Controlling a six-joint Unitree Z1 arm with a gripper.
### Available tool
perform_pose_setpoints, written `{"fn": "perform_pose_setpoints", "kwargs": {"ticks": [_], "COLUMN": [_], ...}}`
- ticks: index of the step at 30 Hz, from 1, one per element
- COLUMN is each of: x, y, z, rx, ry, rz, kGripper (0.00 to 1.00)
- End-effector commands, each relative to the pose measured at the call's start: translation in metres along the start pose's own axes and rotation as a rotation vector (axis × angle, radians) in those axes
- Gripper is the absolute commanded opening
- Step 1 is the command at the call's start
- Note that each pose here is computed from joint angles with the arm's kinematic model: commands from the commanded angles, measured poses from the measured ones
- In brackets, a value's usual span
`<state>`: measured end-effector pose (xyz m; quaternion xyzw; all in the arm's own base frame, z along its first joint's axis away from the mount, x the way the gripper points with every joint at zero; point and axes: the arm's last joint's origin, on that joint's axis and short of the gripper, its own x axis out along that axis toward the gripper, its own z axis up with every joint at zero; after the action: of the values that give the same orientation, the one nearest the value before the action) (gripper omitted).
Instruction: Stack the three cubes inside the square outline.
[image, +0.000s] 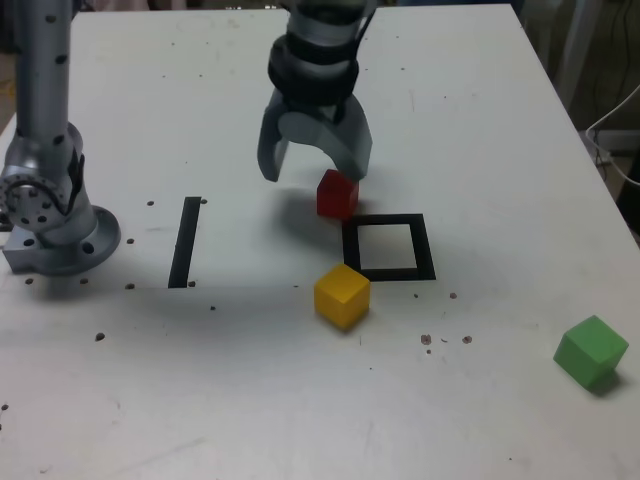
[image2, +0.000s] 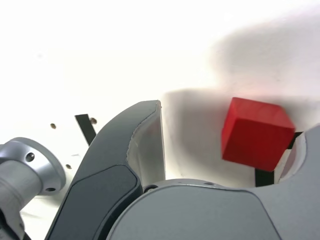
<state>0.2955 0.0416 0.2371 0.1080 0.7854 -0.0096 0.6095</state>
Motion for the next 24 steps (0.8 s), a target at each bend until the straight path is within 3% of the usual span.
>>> {"fn": "perform_pose_setpoints", "kwargs": {"ticks": [1,11,24], "x": [0.001,0.004,0.010], "y": [-0.001,-0.007,-0.005], "z": [0.006,0.018,0.025], "rx": [0.007,0.033,0.144], "ry": [-0.006,-0.008,0.013], "rz": [0.002,0.005,-0.030], "kGripper": [0.89,0.83,0.71]}}
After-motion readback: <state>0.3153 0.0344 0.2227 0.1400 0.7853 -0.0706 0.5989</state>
